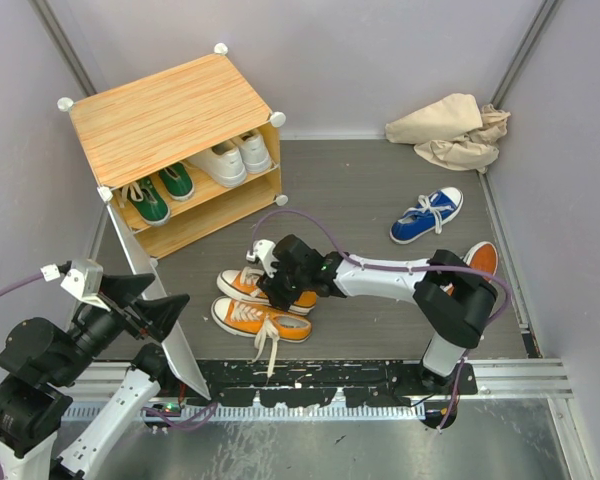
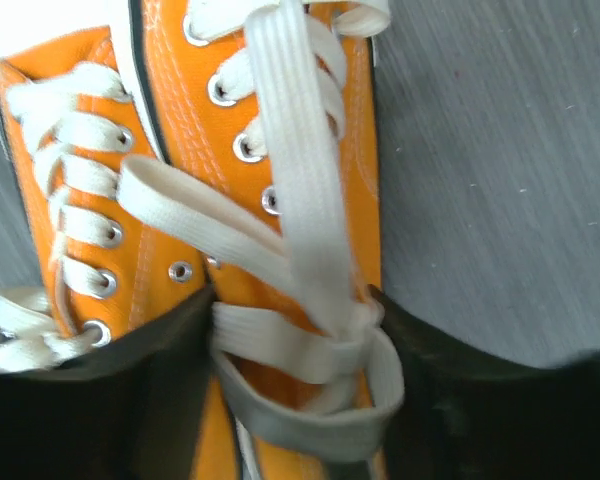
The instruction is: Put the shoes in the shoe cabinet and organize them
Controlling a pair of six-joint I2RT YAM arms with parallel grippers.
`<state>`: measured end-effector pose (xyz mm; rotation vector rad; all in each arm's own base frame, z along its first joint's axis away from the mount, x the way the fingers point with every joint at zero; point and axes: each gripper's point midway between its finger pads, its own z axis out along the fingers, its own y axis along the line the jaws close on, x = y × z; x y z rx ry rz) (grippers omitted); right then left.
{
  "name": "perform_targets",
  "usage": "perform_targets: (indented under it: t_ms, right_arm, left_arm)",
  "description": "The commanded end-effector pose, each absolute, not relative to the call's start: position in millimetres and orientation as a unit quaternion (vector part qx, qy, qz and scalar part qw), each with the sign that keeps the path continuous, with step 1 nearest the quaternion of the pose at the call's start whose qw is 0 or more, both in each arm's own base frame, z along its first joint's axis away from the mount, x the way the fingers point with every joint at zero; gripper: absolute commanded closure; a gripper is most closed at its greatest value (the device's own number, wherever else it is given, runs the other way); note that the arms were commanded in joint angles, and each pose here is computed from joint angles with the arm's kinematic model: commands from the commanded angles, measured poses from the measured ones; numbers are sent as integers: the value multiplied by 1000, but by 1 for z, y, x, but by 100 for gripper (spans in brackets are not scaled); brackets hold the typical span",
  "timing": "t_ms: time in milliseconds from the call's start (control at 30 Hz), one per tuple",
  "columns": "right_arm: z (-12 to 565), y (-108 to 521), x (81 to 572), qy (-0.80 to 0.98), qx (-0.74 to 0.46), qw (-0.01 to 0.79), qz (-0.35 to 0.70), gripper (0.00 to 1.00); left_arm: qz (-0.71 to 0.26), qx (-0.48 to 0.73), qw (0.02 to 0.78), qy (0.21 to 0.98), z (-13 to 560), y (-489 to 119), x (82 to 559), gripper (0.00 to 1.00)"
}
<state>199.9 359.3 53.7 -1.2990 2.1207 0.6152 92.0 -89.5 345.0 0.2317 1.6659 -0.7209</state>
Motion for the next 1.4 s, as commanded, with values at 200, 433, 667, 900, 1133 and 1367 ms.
perform_targets:
  t_ms: [200,433,667,900,1133,1367]
  right_arm:
    - [88,356,256,816,-399,393,141,99]
    - [99,291,312,845,-261,467,-12,99]
    - [72,292,311,866,-276,414,37,18]
    - [121,314,257,828,-344,406,178,8]
    - [137,323,180,785,-428,360,265,14]
    - [102,330,140,775,-473,294,298,19]
  left_arm:
    - [-308,94,564,761,315,-87,82,2]
    - [-308,95,565,759,315,-88,83,2]
    - [-310,98,559,763,311,-90,84,2]
    - [-307,99,558,764,309,-90,84,2]
    - [-308,98,558,764,309,-90,84,2]
    - [-313,90,559,763,309,-90,85,2]
